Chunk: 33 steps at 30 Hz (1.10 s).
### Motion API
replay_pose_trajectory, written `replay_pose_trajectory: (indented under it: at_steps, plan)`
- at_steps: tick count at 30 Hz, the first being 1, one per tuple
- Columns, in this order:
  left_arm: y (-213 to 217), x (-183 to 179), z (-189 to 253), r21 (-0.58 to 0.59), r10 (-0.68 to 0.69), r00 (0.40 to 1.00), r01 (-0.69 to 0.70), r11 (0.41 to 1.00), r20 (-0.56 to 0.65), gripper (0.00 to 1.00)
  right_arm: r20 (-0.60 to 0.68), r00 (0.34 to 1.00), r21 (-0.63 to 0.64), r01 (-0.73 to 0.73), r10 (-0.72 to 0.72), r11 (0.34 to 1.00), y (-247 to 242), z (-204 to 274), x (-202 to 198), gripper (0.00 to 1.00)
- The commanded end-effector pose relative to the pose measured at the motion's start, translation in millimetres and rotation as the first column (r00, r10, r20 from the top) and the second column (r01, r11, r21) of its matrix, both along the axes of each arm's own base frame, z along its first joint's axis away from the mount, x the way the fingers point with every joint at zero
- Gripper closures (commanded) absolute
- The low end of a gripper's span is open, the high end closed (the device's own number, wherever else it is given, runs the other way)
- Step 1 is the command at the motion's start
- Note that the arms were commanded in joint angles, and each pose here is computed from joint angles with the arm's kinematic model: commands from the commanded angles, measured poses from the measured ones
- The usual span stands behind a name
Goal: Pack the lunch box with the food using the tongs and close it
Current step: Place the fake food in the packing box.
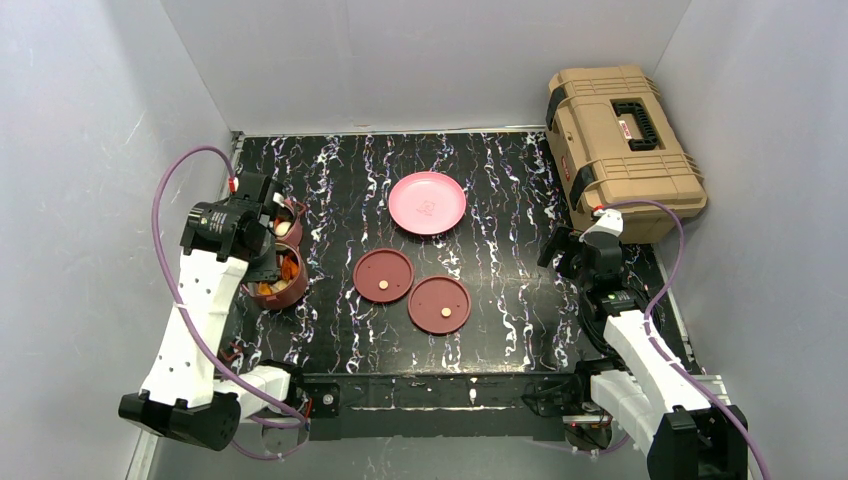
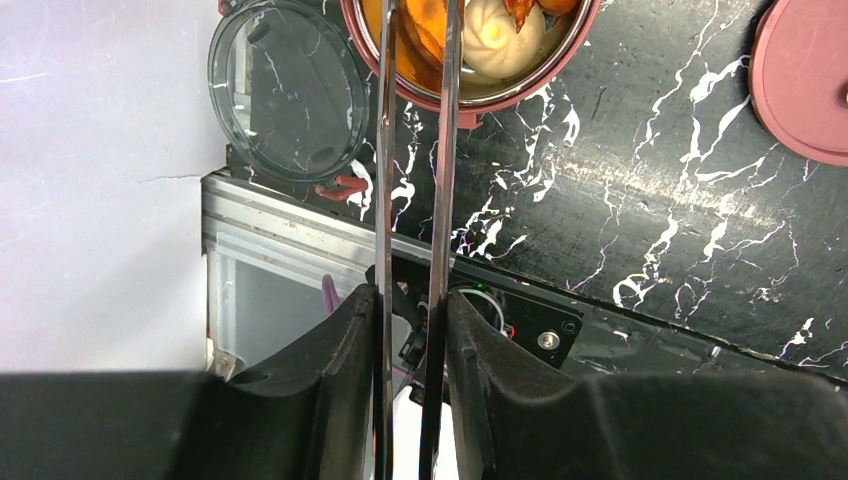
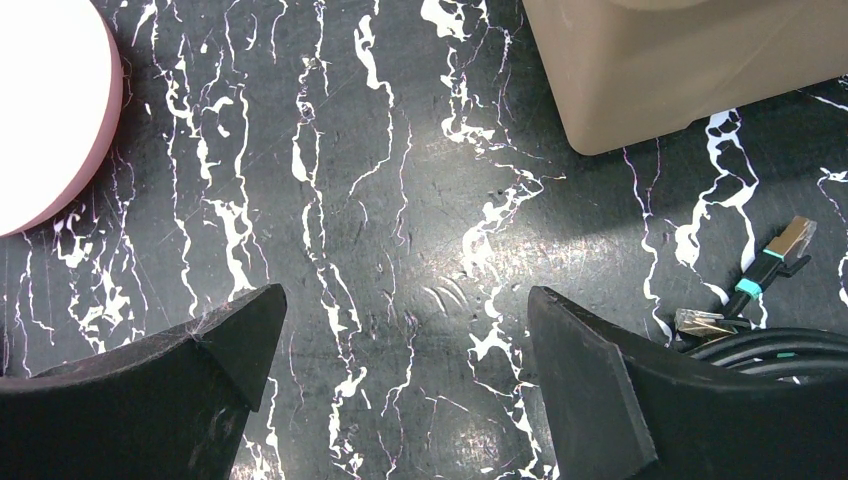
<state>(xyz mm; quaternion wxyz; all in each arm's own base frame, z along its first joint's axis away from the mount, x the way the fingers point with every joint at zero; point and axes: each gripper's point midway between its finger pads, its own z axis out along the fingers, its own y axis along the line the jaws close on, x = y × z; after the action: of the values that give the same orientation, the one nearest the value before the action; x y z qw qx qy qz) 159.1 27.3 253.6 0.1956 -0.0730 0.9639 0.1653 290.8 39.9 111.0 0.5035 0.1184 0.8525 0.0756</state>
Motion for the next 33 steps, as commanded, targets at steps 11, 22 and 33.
replay_pose_trajectory:
  at_steps: [11,22,33]
  plan:
    - [8.4,-3.3,1.8,0.034,0.007,1.0,-0.007,0.999,0.0,0.58,0.051,0.999,0.008,0.004,-0.005,1.0,0.5,15.2,8.6,0.0]
    - [10.4,-6.1,6.9,0.038,-0.011,1.0,0.01,0.999,0.026,0.62,0.049,0.999,0.005,0.007,-0.007,1.0,-0.1,15.4,8.6,0.0]
    - [-8.8,5.8,28.0,-0.055,-0.112,0.987,0.118,0.991,0.114,0.67,0.083,0.996,0.004,0.021,-0.021,1.0,-3.2,23.7,7.1,0.0]
